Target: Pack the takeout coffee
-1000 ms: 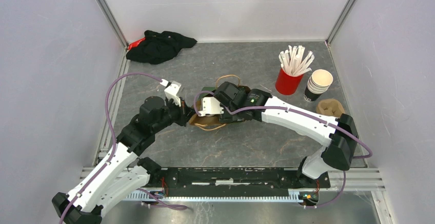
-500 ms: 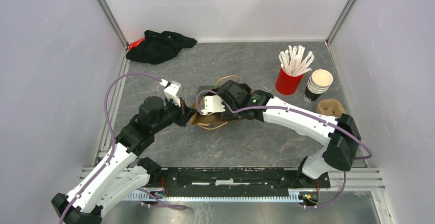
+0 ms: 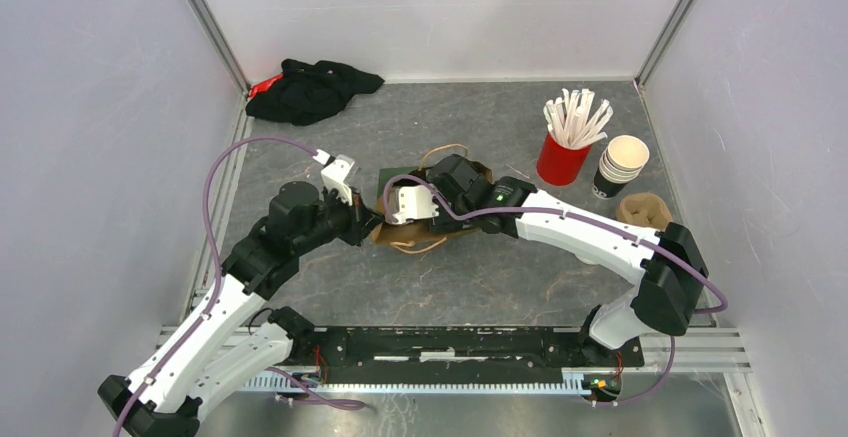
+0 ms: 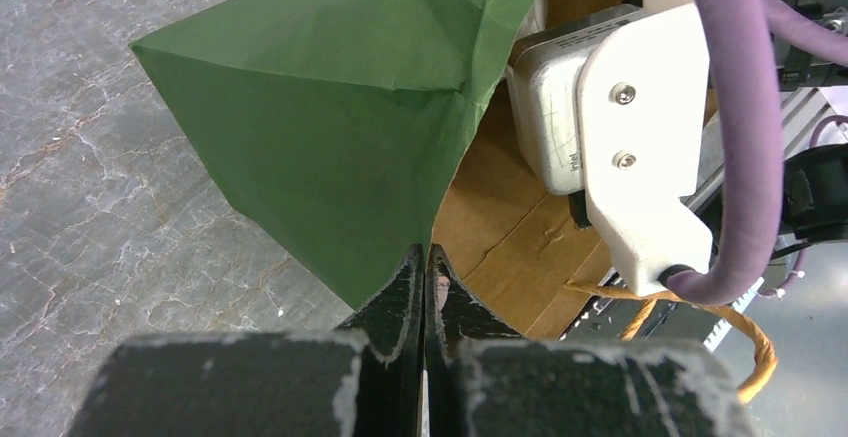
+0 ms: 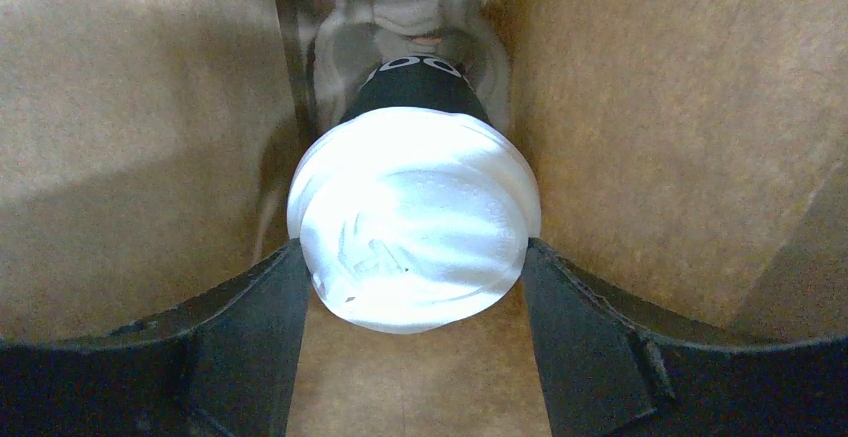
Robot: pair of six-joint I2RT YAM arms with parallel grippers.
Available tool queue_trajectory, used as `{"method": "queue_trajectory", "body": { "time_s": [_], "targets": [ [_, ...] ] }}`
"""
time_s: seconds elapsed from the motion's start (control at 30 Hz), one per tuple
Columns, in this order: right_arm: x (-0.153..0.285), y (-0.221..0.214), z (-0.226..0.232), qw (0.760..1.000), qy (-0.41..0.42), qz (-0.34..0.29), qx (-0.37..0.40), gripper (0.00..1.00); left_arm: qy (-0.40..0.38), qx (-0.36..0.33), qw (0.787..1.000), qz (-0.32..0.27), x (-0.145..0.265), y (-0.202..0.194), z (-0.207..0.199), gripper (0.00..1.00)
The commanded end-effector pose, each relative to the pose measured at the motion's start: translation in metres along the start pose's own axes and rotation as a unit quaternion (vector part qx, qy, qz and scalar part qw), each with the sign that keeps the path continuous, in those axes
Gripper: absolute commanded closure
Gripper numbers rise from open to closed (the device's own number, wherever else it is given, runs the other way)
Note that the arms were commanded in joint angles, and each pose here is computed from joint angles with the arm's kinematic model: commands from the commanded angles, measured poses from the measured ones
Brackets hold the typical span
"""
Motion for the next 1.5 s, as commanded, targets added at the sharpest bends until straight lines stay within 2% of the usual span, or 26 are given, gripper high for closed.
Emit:
{"method": "queue_trajectory", "body": {
  "time_s": [0.0,0.37,0.7,0.87,1.03,1.47],
  "targets": [
    [0.015,0.012,-0.013,0.999,-0.011,-0.041,-0.014,0.61,-0.022,-0.018,0.999,-0.019,0.009,0.017,-0.004,0.98],
    [0.025,0.018,-0.01,0.998,0.014,-0.054,-0.026,0.62,-0.059,0.005,0.998,-0.005,0.022,0.023,-0.015,0.98],
    [0.041,0.021,0.014,0.993,0.097,-0.047,-0.05,0.62,-0.096,0.039,0.994,0.014,0.036,0.025,-0.026,0.98],
    [0.039,0.011,0.024,0.991,0.123,-0.026,-0.048,0.62,-0.109,0.052,0.992,0.024,0.043,0.023,-0.03,0.98],
    [0.04,0.0,0.027,0.993,0.113,0.009,-0.046,0.62,-0.102,0.055,0.993,0.038,0.043,0.016,-0.029,0.98],
    [0.019,-0.002,0.034,0.992,0.114,0.046,-0.024,0.62,-0.117,0.066,0.99,0.045,0.036,0.014,-0.03,0.98]
  ]
}}
Point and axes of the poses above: each gripper's point midway between its finger pads, its own x axis back along the fingers, its own z axis along the line the jaws close on, y = z × x, the point moved 9 cm from there along x, back along the fingers, and after that the axes turned 14 degrees about -x, right-handed, at the moved point
